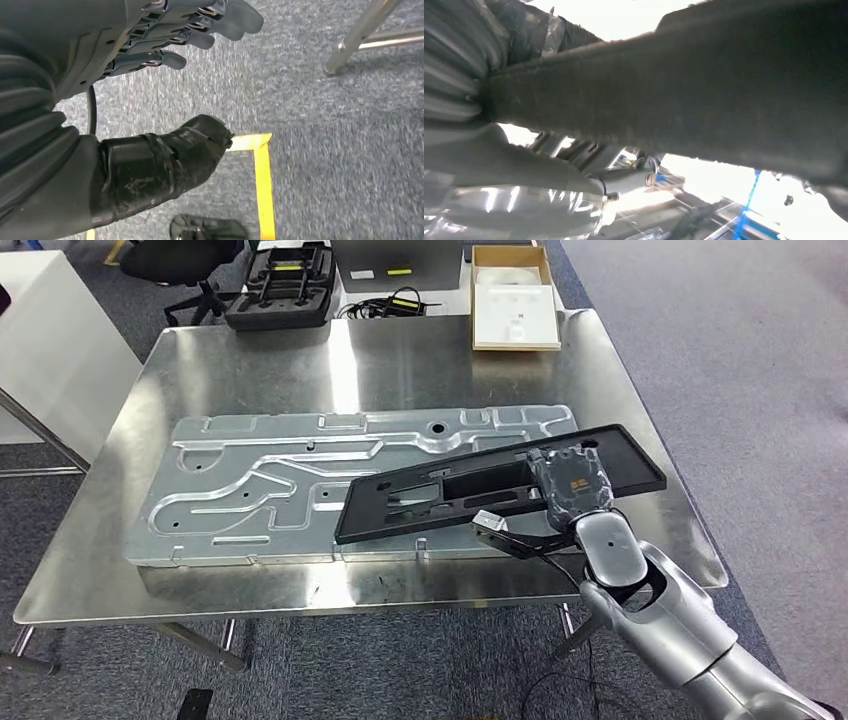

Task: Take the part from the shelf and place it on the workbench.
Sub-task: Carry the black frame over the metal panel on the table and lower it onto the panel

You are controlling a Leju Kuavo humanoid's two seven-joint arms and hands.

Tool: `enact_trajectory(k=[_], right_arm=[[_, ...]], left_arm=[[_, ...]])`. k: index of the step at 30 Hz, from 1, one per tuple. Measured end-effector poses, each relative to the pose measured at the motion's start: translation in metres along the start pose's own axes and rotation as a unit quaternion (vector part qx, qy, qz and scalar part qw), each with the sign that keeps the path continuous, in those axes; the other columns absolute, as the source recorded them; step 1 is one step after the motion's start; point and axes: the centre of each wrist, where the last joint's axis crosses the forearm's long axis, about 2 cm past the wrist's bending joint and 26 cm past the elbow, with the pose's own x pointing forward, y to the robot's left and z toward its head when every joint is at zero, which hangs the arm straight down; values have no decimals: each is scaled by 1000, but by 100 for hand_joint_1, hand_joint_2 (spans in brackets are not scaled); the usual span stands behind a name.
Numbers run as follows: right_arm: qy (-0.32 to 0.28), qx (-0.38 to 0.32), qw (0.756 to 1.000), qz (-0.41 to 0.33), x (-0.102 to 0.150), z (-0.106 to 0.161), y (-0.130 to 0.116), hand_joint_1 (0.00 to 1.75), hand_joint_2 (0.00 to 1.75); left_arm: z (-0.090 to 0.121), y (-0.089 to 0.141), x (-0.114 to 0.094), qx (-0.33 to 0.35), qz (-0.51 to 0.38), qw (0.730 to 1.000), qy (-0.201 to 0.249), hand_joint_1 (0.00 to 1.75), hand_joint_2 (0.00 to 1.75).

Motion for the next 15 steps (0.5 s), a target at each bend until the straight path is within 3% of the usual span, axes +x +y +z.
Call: enact_trajectory(k=[12, 15], right_arm=[[17, 59, 998, -19, -3, 10, 28, 175, 175], [35, 82, 995, -49, -6, 17, 41, 44, 44]], left_arm=[[1, 0, -1, -22, 21, 999, 15, 0, 175], [1, 1, -2, -27, 23, 999, 10, 0, 175]])
